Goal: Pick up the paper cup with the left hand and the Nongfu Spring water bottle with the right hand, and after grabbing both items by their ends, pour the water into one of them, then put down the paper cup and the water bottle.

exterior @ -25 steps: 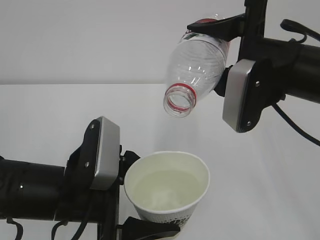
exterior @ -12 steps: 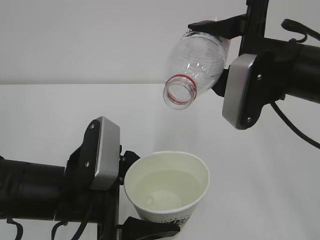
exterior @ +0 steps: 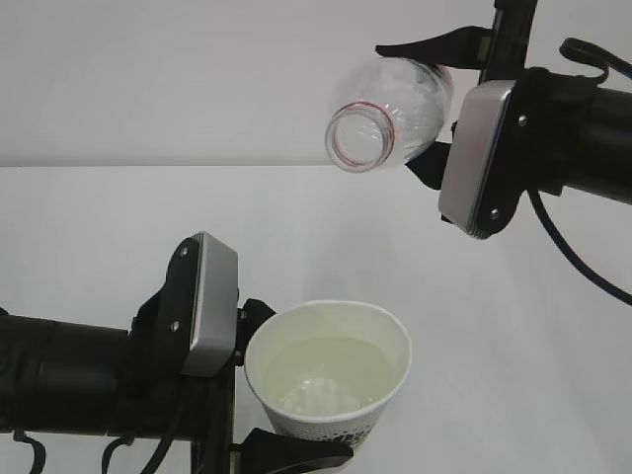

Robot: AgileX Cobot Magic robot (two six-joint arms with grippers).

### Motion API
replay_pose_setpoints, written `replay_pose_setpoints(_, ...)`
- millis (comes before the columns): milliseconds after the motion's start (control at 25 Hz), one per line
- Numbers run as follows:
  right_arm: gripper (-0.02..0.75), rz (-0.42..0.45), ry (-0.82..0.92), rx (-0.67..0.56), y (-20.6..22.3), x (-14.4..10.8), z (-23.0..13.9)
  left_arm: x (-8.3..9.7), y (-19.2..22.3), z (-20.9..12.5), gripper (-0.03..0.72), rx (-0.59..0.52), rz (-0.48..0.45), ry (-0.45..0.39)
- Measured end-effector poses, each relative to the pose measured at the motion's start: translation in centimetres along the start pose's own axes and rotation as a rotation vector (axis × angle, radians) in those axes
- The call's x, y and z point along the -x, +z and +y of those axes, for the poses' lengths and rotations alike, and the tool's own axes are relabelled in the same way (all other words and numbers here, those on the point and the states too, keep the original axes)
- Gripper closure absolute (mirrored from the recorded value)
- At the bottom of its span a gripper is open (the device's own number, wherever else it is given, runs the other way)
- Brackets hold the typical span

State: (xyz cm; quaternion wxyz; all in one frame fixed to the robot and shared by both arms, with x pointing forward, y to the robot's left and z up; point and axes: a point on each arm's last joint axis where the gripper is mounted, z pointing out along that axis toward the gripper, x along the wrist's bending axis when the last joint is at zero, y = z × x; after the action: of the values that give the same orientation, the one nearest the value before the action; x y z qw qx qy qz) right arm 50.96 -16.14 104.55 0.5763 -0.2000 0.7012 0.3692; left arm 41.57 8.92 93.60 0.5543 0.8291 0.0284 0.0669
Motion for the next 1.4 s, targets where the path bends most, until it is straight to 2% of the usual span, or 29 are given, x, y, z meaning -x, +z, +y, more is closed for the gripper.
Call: replay_pose_setpoints(1400, 0.26, 0.0, 0.533, 0.0, 0.0, 0.0, 0.0, -0.01, 0.0, -0.02, 0.125, -0.002, 0.001, 0.0)
